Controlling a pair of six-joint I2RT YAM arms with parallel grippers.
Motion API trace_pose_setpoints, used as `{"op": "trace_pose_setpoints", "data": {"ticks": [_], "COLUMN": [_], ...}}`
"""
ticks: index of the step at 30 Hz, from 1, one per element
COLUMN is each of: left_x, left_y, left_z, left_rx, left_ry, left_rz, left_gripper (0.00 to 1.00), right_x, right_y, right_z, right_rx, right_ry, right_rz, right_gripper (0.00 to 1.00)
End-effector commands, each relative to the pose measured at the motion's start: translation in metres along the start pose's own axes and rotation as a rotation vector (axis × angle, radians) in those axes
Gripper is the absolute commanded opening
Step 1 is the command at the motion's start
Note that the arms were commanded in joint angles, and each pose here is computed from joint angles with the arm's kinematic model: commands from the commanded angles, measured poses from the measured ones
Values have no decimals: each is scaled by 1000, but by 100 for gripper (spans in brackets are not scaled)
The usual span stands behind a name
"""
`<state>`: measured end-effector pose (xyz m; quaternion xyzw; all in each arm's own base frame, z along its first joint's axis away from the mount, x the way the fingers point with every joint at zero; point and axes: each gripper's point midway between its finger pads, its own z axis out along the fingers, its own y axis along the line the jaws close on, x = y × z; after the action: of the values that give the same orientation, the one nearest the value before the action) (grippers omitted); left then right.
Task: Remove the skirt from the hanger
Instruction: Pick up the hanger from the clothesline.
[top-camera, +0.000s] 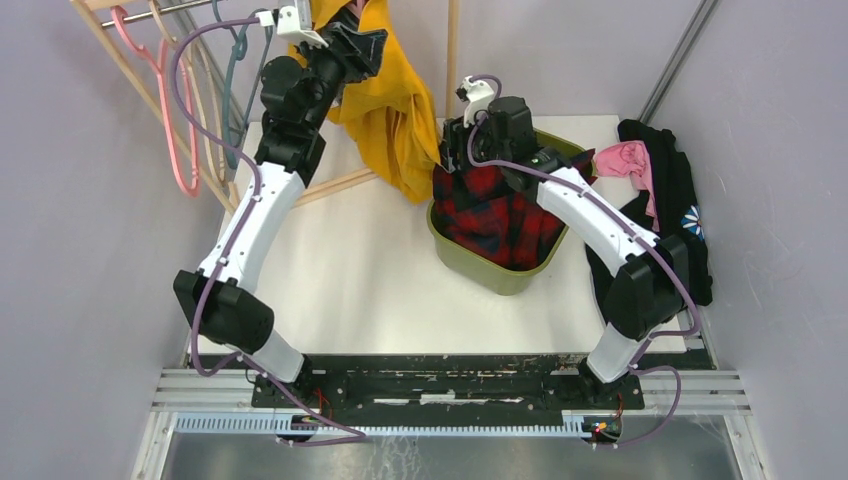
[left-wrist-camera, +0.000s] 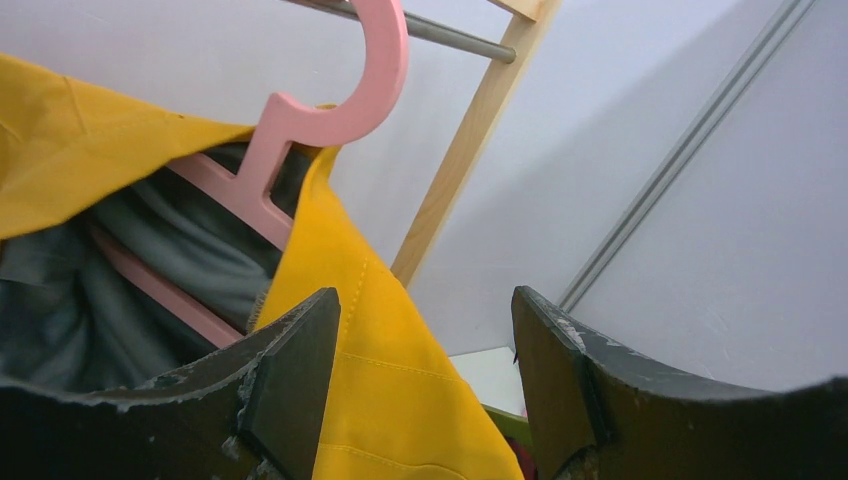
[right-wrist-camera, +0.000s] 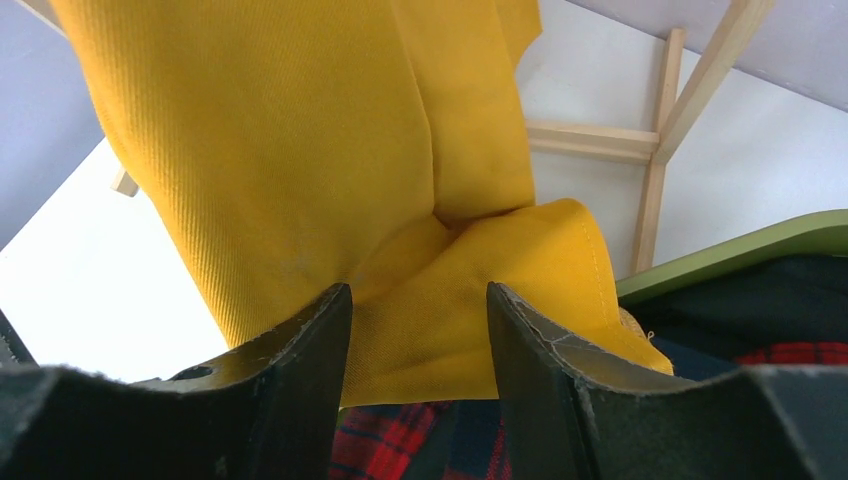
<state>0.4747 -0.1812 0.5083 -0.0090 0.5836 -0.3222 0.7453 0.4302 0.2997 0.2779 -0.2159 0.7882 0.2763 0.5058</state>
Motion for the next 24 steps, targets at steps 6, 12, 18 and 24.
{"op": "trace_pose_setpoints", "data": {"ticks": [6,12,18,24], "left_x": [-5,16,27,34], "left_y": [-17,2,9,26], "left_z": [17,13,17,10], "left_rx": [57,-8,-23,-89], "left_ry": [-31,22,47,89], "left_rz": [-43,38,67,169], "left_gripper": [70,70,70,70], "right_x": [-42,-32,-28,-32], "right_y": [43,70,88,102], "right_z": [-3,-6,-10,-15], "right_rx": [-106,-153,-189,-226], "right_ry": [-98,-67,-55,-63], "right_rz": [-44,-97,-122,-139], "right_gripper": [57,57,57,57]}}
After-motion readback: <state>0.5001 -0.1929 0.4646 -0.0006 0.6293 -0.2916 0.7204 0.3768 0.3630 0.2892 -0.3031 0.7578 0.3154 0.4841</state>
